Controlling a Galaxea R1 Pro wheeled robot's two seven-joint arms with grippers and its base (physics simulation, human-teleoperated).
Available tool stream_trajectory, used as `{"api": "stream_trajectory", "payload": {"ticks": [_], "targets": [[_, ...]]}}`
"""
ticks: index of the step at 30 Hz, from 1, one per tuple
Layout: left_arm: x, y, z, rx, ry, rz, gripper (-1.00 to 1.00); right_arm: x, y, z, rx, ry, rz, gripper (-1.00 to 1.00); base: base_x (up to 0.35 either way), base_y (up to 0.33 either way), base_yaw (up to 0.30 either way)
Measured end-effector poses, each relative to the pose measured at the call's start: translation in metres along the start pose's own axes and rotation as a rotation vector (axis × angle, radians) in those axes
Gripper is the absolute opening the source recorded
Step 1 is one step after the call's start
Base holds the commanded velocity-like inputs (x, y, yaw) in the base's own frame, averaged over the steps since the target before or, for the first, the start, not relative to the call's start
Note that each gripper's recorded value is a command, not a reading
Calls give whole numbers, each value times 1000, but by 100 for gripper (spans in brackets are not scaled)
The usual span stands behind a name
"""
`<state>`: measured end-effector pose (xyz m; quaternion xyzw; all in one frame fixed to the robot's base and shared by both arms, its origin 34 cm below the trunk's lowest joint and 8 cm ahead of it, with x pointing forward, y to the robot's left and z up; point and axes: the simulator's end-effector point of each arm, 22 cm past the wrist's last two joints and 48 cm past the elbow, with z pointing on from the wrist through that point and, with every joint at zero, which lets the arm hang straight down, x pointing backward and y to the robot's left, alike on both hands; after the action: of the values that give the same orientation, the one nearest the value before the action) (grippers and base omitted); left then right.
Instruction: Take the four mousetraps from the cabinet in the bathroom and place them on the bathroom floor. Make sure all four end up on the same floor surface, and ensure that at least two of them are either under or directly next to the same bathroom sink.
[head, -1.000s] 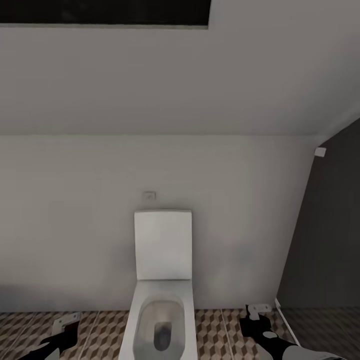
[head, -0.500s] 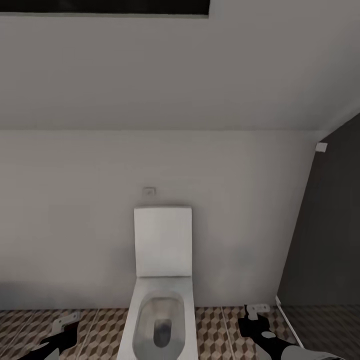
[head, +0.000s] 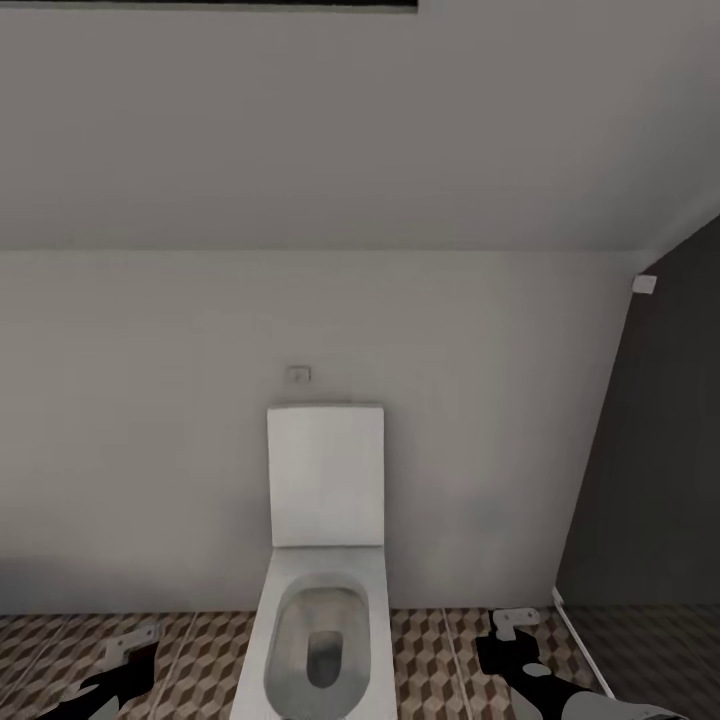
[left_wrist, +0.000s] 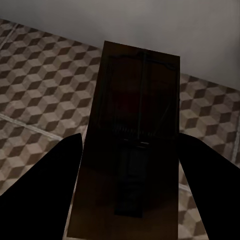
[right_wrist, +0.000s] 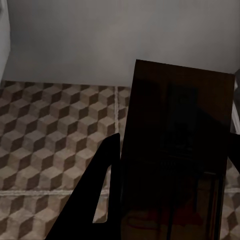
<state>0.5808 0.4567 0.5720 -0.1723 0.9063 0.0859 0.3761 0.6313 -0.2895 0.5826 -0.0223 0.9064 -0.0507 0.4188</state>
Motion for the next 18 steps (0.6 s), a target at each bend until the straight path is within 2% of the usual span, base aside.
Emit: {"api": "stream_trajectory", "payload": {"ticks": [18], "targets": [[27,1,21,0,-1,1,-100,28,5,19,-2,0,0,-100,0,0,0]]}}
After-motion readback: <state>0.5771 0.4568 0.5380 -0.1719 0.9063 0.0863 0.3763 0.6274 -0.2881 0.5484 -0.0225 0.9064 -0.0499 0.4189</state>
